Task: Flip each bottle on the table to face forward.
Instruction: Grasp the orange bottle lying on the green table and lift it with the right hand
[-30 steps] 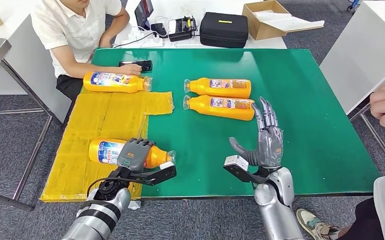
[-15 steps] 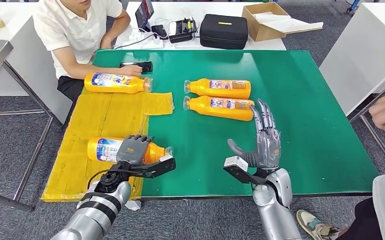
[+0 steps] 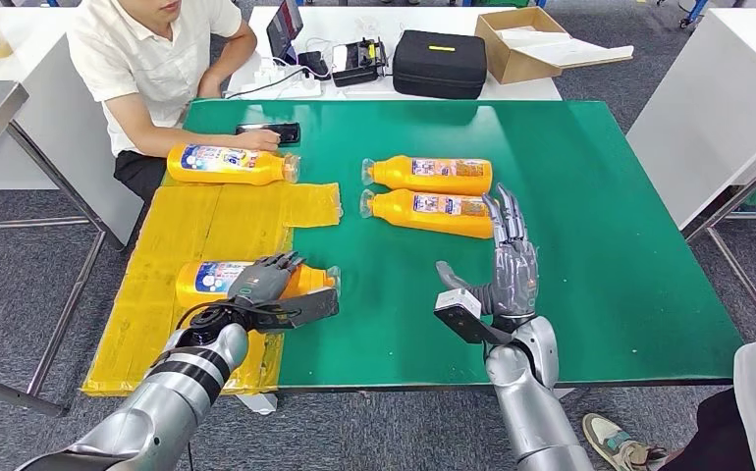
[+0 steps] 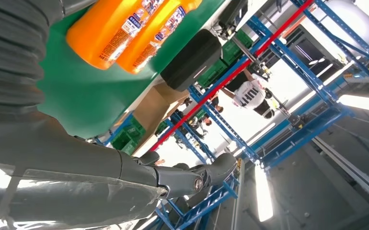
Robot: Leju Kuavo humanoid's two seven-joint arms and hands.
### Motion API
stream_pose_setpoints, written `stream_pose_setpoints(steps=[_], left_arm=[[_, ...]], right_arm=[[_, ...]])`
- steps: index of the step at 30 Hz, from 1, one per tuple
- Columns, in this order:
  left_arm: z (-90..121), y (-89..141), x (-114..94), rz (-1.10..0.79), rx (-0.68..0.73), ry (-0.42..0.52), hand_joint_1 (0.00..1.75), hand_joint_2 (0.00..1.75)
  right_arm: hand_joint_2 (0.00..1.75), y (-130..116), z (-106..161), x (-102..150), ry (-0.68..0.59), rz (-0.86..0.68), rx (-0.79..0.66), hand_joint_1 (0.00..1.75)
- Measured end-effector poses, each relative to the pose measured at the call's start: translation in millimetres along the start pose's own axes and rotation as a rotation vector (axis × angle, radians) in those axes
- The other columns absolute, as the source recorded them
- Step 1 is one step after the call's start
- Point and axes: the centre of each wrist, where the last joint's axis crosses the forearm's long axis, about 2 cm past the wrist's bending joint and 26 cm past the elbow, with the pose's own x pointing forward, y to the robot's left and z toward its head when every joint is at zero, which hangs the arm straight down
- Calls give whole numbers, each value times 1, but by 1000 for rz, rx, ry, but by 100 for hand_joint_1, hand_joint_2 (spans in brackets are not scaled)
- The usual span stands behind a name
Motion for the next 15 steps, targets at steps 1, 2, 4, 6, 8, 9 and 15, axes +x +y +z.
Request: stream_pose_setpoints(steps=[1,2,4,6,8,9,15], left_arm=[[0,0,-1,4,-1,-3,0,175],[0,0,-1,10,-2,-9,0,175],[0,1,-2,31,2,-34,0,175],[0,1,-2,50,11,-58,0,175],[0,1,-3,62,15,-70,0,175],[0,1,-3,64,16,-72,0,175],[0,1,-3,67,17,-76,0,175]], right_arm=[[175,0,0,0,1,-1,2,0],[175,1,0,0,2,-1,4,0],[175,2,1,-1,4,-2,7,0],[175,3,2,-1,5,-3,11,0],[175,4,3,-1,6,-2,15,0],[175,4,3,-1,6,-2,17,0],[175,5,4,-2,6,-1,24,0]])
